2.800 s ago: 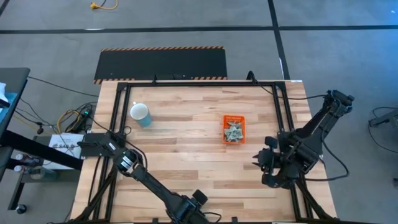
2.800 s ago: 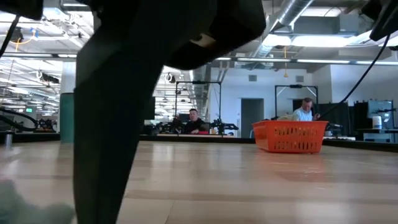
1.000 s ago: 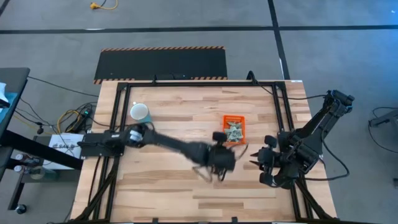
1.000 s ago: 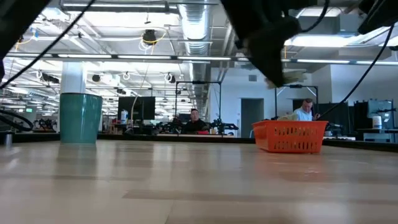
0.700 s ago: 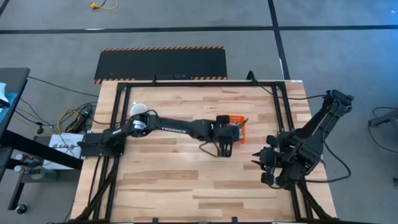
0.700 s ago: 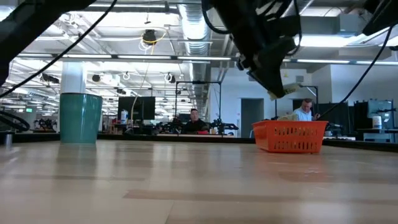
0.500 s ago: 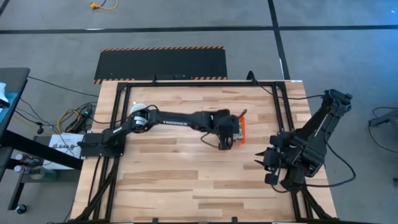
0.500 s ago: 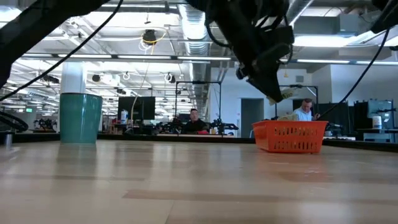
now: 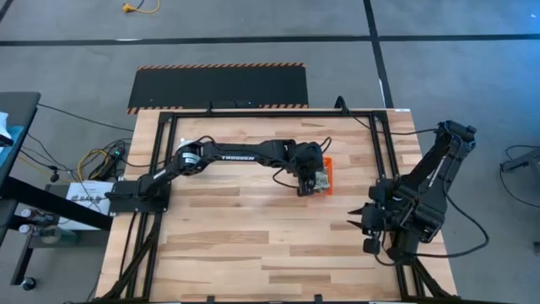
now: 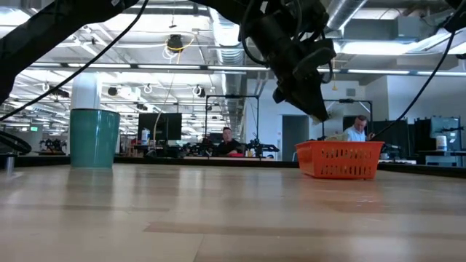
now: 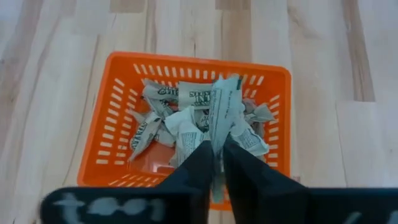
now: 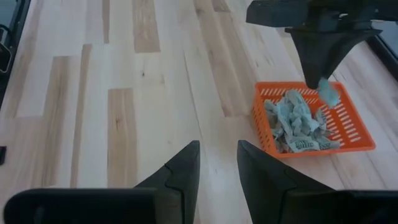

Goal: Pick and place Stevia / Truvia into bins
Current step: Put the stevia packet into the orange bin, then return to Home Position

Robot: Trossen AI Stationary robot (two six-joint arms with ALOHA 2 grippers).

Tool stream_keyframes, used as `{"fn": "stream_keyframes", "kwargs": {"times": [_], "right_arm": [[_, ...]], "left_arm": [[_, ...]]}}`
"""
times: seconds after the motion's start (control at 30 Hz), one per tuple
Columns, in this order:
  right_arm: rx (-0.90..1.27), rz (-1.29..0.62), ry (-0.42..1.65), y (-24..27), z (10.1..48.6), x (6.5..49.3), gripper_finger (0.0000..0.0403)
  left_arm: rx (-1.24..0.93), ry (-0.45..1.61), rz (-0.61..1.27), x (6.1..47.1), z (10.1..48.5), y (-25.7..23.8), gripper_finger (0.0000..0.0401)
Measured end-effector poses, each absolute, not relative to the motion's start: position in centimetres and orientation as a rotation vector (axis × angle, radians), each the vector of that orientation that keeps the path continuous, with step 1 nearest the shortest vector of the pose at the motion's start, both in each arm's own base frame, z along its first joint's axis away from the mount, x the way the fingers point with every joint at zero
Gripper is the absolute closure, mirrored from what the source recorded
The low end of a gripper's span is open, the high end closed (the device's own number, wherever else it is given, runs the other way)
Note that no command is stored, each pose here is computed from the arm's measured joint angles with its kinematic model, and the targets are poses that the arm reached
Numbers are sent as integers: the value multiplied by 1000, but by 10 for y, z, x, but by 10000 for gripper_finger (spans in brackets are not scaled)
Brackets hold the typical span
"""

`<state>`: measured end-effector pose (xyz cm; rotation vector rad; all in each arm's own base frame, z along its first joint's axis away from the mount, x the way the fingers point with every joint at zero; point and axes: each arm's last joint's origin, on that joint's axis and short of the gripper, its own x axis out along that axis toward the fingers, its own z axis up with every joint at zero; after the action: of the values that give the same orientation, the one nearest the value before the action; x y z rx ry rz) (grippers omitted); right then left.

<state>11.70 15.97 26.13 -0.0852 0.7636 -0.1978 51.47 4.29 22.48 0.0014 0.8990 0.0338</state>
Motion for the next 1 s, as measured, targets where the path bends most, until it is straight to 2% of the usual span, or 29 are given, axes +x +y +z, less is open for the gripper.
{"fn": "stream_keyframes", "kwargs": {"times": [0.27, 0.37, 0.47, 0.63, 0.77, 1.0], "right_arm": [[-100, -203, 770, 158, 255, 116, 302], [-117, -217, 784, 155, 246, 115, 302], [-120, -238, 800, 152, 237, 113, 302], [-132, -257, 812, 149, 226, 110, 302], [-160, -272, 801, 146, 221, 109, 302], [-204, -293, 773, 142, 214, 108, 302]], "left_arm": [[-4, 914, 42, 514, 224, 43, 291], [-60, 1003, 12, 504, 231, 41, 272], [-88, 1075, -18, 491, 255, 31, 265], [5, 1204, -53, 464, 285, -21, 270], [92, 1163, -49, 445, 309, -73, 277], [123, 1103, -130, 427, 306, -167, 280]]}}
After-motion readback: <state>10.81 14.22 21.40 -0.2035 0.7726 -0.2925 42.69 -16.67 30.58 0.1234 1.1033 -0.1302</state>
